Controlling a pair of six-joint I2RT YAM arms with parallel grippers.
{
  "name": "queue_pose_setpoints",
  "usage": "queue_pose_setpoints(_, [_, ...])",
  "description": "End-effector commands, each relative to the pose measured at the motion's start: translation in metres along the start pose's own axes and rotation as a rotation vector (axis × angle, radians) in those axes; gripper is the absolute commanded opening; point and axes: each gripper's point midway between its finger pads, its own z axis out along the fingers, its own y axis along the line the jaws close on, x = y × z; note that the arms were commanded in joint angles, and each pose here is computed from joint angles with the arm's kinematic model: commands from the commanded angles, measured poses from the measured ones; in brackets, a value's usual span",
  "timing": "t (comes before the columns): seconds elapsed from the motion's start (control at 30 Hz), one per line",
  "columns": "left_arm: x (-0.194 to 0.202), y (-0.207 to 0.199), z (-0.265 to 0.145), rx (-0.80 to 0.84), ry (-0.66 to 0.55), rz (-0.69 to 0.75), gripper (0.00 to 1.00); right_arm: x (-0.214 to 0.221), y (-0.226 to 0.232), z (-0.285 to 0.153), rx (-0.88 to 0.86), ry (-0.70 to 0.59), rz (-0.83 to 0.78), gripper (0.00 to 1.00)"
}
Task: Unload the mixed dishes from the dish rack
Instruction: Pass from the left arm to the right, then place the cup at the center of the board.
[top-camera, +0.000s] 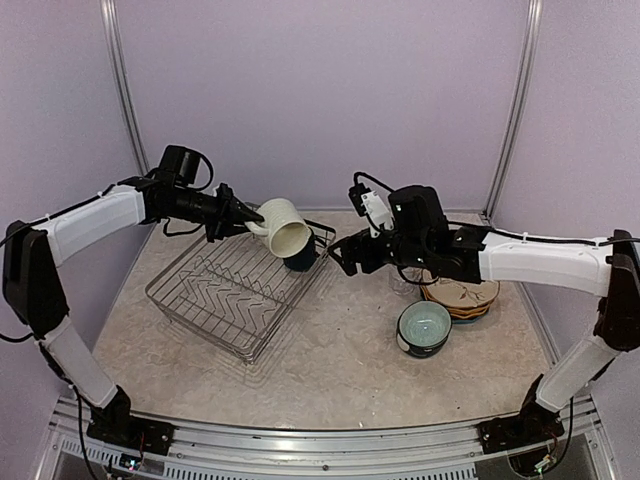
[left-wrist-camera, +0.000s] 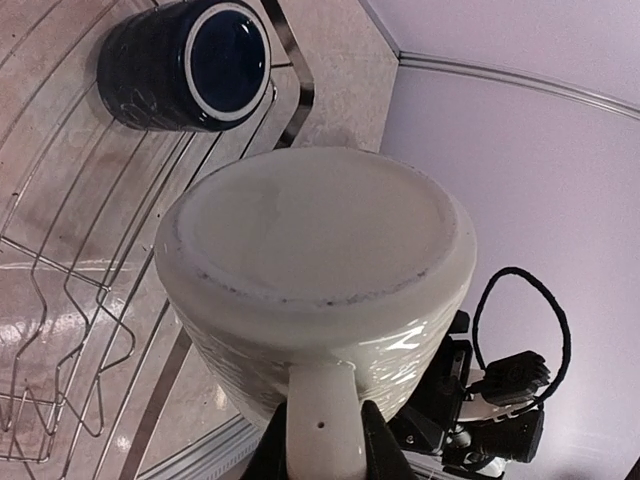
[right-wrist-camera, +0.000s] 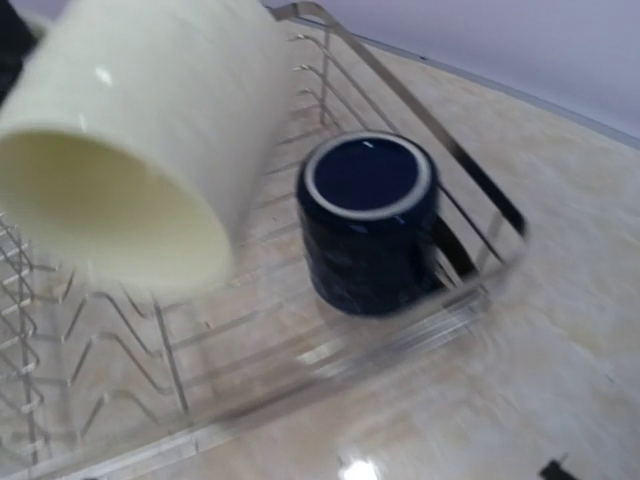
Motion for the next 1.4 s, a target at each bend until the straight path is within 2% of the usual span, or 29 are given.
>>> queue_pose_setpoints(0.0, [0.025,-0.055,0.004,0.212,0.084,0.045,0.00,-0.031,0.012,0.018,-0.004,-0.136,-0.001,0.91])
queue_pose_setpoints(0.17, [0.037,-0.057,0.020,0.243,0.143,0.024,0.00,-0.025,0.010,0.033,0.046,-0.176,-0.024,0.87])
queue_pose_setpoints(0.33, [0.049,-0.060,0.025,0.262,0.186,0.019,0.00,-0.031,0.006,0.035,0.085,-0.280,-0.052,0.77])
queue_pose_setpoints(0.47, [0.059,-0.058,0.030,0.271,0.223,-0.004,0.00,-0.036,0.004,0.043,0.103,-0.319,-0.056,0.56])
queue_pose_setpoints(0.63, [0.062,-0.055,0.033,0.280,0.232,-0.007,0.00,-0.036,0.001,0.050,0.136,-0.334,-0.066,0.38])
queue_pose_setpoints(0.8, [0.065,-0.053,0.033,0.289,0.245,-0.011,0.00,-0.036,-0.006,0.051,0.190,-0.321,-0.048,0.01])
queue_pose_setpoints(0.87, [0.065,-0.052,0.033,0.289,0.250,0.005,0.00,-0.036,-0.006,0.051,0.190,-0.311,-0.048,0.00])
queue_pose_setpoints(0.93, [0.065,-0.049,0.034,0.287,0.251,0.029,0.13,-0.037,-0.005,0.048,0.190,-0.299,-0.044,0.00])
queue_pose_setpoints(1.03, [0.060,-0.040,0.033,0.263,0.215,0.059,0.46,-0.037,-0.004,0.038,0.177,-0.282,-0.029,0.00])
queue_pose_setpoints(1.17, [0.052,-0.032,0.022,0.228,0.151,0.140,0.77,-0.032,-0.003,0.019,0.155,-0.227,-0.021,0.00])
queue_pose_setpoints(1.23, [0.049,-0.030,0.016,0.201,0.118,0.192,0.85,-0.024,0.002,0.013,0.117,-0.177,-0.035,0.00])
queue_pose_setpoints(1.37, [0.038,-0.025,0.002,0.131,0.052,0.273,0.92,0.011,0.014,-0.004,0.021,-0.043,-0.087,0.00])
